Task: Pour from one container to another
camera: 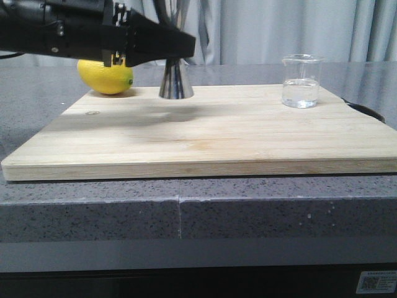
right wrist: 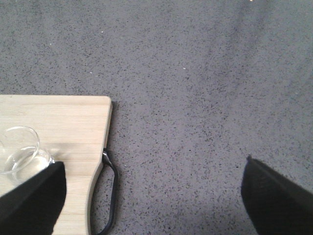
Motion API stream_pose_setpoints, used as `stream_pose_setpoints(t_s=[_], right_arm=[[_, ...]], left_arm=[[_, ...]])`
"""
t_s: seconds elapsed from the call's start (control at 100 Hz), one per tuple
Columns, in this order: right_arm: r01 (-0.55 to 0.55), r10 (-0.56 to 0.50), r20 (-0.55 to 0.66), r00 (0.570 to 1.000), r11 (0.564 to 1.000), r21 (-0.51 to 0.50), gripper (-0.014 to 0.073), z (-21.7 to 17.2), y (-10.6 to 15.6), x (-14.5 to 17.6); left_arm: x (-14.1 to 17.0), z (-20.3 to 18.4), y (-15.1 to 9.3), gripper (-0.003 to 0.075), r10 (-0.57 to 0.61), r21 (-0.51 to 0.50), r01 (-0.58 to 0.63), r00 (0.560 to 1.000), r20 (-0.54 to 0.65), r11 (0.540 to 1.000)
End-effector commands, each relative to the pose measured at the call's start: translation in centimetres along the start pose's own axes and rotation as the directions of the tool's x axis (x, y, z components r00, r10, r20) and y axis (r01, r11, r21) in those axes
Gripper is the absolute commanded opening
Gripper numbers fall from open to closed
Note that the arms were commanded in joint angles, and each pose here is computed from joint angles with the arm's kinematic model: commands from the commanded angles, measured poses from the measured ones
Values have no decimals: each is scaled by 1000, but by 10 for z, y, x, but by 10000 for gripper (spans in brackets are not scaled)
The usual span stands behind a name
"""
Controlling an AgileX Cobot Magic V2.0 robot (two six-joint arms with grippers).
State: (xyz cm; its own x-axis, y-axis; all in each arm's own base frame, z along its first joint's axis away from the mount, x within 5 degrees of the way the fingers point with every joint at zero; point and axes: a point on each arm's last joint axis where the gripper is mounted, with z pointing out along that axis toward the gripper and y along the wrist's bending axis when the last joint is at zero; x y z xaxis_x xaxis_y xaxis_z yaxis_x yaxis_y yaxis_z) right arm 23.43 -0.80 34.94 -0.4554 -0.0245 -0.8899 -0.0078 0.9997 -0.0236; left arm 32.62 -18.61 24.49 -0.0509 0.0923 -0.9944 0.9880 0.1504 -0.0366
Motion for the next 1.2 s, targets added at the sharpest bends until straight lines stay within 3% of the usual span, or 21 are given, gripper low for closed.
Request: stream_pose_setpoints(t_s=[0.0,0.32,0.6,0.85,1.06,1.19], right_arm=[[15,-16,115,993,1000,14,655,-9,-1,-16],[15,-16,106,994,1000,13,655,-6,-1,-16],[25,-25,51,998,1000,11,655,20,-1,-9],[144,-138,144,980,989,-32,655,32,20,-4],[152,-148,61,987,985,-85,655,35,31,17],[159,-152,78,985,983,-94,655,27,33,19]], left_arm=[[-38,-1,-10,166,39,69,-50,988,149,996],[-44,-1,-10,166,23,83,-35,990,141,996],[-44,-1,-10,166,21,84,-33,990,139,996],[-45,2,-13,166,21,96,-34,990,139,995],[-45,3,-14,166,20,98,-34,990,139,995],[-45,3,-14,166,20,98,-34,990,139,995]])
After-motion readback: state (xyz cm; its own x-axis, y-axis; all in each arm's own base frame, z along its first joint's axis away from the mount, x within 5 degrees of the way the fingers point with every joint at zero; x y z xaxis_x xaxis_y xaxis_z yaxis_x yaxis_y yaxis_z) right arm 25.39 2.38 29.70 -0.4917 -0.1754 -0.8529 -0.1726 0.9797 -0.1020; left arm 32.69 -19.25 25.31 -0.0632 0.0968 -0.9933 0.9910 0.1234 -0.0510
